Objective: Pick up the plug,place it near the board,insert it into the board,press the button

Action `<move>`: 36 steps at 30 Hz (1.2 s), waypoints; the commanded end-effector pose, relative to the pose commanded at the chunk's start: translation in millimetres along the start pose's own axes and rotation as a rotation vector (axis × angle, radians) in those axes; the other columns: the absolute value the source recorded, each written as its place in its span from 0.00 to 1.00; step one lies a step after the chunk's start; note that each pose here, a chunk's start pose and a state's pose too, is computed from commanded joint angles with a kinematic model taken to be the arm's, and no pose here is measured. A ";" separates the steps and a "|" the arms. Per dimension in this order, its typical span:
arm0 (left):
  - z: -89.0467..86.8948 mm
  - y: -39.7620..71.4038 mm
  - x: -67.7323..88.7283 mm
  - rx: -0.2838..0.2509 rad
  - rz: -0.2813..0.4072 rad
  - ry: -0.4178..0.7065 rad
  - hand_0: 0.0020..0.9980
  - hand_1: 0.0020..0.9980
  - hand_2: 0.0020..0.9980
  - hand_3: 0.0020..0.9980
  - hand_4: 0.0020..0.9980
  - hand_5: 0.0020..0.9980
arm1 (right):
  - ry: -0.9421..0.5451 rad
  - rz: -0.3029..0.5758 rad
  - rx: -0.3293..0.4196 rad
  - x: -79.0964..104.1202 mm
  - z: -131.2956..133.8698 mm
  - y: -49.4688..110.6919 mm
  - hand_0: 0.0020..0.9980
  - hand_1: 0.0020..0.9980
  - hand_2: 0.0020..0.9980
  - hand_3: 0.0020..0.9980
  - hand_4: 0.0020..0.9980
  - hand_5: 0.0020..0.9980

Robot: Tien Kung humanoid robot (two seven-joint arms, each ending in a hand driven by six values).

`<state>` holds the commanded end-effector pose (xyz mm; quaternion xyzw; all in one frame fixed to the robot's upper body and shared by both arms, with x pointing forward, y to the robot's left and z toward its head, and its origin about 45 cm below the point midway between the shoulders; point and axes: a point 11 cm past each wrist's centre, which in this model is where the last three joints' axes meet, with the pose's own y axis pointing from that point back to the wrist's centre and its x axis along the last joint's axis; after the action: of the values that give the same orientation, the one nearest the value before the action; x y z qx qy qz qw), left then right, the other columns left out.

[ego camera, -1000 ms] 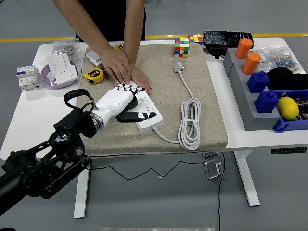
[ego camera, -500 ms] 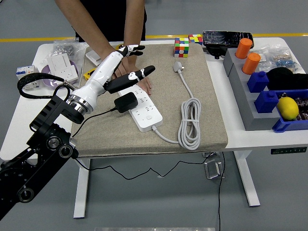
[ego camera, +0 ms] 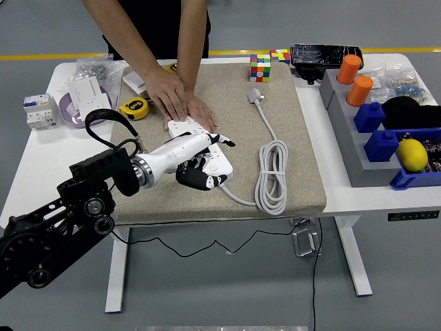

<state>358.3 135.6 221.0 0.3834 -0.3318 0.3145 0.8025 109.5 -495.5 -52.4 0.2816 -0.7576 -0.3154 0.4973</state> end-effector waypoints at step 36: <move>-39.4 -33.2 -28.7 0.162 -0.081 -0.189 0.14 0.03 0.15 0.91 0.46 0.14 | 0.009 0.003 0.006 1.5 -1.5 -0.3 0.93 0.90 0.82 0.81 1.00 1.00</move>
<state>378.3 144.1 166.1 0.4878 -0.3639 0.2701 0.7461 110.4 -497.0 -51.3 0.2834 -0.7568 -0.3111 0.5001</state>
